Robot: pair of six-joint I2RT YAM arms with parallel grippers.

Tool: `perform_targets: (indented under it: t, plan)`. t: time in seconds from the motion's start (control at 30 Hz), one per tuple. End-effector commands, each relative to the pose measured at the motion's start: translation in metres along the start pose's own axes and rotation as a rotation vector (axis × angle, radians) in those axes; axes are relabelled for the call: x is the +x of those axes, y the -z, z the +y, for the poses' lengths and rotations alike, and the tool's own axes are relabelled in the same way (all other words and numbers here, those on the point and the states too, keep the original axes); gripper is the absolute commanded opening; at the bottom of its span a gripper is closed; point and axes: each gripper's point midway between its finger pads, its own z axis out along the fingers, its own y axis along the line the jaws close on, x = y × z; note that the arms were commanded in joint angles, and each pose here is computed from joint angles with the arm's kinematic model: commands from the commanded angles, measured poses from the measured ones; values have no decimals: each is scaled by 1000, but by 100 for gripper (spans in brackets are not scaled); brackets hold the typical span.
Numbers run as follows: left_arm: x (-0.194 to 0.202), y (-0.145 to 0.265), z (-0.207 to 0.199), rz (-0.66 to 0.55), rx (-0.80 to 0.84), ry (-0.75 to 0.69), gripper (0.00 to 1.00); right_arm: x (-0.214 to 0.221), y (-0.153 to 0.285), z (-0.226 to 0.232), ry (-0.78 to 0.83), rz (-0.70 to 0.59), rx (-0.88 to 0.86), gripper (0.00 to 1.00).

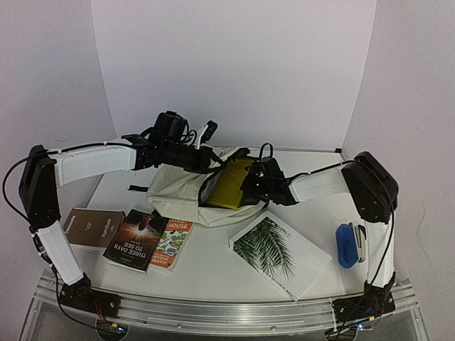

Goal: Pack the student bag
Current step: Place the files in the student bag.

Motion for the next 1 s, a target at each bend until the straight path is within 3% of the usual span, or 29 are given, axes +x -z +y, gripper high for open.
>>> perform_targets:
  t: [0.0, 0.1, 0.4, 0.5, 0.73, 0.97]
  plan:
    - [-34, 23, -48, -87, 142, -76, 0, -3, -10, 8, 12, -24, -14, 0]
    - [-37, 24, -43, -99, 134, -61, 0, -1, -11, 7, 17, -13, -19, 2]
    - [-37, 29, 0, -129, 9, 52, 0, -31, 48, 54, 74, -2, -170, 44]
    - [-36, 29, 3, -130, 6, 62, 0, -29, 67, 57, 75, 27, -197, 52]
    - [-36, 29, 3, -130, 10, 65, 0, -19, 97, 36, 43, 59, -178, 57]
    - [-37, 30, 5, -139, 1, 75, 0, 0, 90, 0, 4, 94, -95, 57]
